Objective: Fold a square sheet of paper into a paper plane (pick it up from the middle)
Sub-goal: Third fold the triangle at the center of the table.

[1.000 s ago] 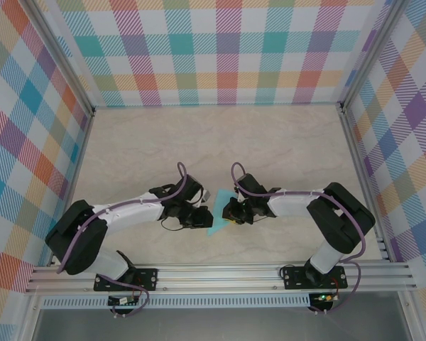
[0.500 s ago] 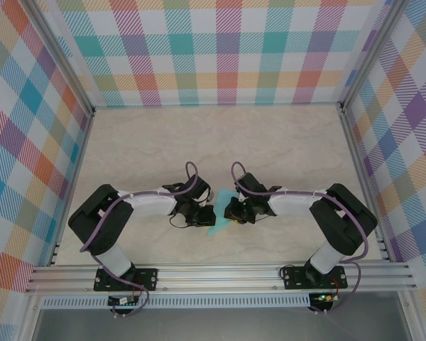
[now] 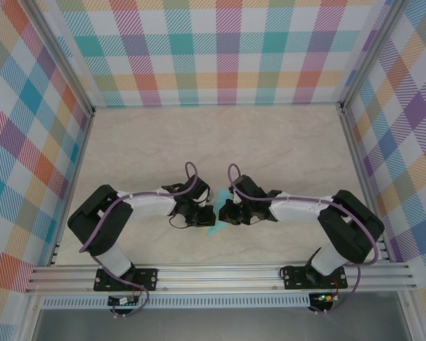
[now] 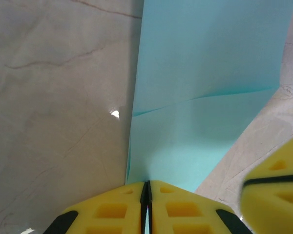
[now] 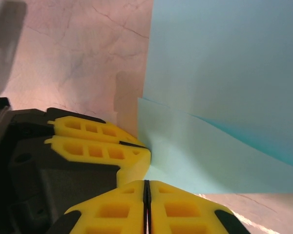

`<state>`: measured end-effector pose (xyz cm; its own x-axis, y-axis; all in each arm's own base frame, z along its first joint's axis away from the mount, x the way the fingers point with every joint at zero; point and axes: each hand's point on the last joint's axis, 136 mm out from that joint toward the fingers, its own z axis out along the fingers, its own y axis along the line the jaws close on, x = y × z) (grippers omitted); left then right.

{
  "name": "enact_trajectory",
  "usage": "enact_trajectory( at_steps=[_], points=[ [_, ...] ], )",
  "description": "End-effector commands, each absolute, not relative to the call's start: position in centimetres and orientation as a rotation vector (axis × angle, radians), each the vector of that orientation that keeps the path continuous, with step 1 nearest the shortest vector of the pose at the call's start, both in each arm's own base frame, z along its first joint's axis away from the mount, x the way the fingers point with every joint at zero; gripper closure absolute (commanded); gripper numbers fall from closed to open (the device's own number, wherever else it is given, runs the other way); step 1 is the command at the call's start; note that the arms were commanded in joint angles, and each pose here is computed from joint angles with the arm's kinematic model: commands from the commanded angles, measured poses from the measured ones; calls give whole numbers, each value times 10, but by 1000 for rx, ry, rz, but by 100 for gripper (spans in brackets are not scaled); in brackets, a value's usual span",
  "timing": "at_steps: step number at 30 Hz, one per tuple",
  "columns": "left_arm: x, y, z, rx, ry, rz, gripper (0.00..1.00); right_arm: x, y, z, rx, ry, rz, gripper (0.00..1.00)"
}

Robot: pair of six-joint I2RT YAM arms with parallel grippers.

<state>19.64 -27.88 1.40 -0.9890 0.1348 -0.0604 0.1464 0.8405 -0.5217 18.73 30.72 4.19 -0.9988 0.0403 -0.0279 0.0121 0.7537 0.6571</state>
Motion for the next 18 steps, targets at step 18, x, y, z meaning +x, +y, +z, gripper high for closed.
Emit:
enact_trajectory(
  at_steps=[18],
  points=[
    [183, -247, -17, 195, 3108, -622, 89, 172, 298, -7, 139, 3034, 923, 90]
  ],
)
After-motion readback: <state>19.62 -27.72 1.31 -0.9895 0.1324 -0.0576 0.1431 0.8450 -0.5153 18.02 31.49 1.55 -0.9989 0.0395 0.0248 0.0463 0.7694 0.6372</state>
